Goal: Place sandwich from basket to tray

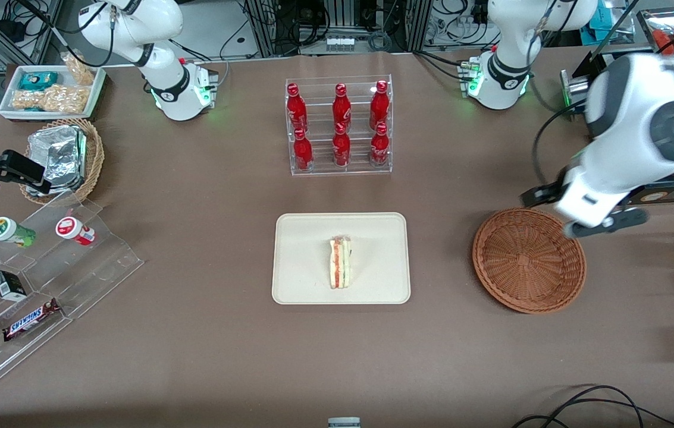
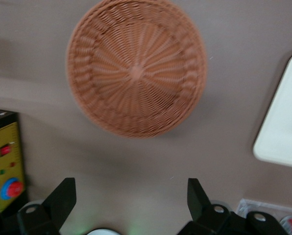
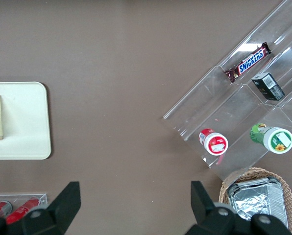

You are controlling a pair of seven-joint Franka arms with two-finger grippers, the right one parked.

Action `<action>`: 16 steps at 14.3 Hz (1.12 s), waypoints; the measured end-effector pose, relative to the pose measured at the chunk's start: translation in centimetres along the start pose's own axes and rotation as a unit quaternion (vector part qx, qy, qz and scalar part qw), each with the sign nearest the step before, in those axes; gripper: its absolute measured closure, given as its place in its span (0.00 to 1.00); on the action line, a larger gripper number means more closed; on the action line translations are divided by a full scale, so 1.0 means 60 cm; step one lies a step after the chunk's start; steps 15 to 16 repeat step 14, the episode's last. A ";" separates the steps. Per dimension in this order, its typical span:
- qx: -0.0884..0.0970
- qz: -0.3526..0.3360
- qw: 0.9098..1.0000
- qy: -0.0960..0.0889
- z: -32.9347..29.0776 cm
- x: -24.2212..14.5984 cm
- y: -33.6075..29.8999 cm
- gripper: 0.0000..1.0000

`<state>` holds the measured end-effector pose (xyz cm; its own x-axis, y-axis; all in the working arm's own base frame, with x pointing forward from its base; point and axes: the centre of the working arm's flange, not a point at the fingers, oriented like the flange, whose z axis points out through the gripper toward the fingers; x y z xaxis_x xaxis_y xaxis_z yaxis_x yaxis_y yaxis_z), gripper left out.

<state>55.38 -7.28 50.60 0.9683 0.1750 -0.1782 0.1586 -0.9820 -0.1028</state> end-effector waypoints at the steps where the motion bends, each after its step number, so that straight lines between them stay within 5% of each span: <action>1: -0.002 0.002 1.000 0.000 -0.017 -0.010 -0.028 0.00; 11: -0.018 0.066 0.995 0.072 -0.118 -0.026 -0.072 0.00; 16: -0.020 0.069 0.994 0.081 -0.133 -0.028 -0.067 0.00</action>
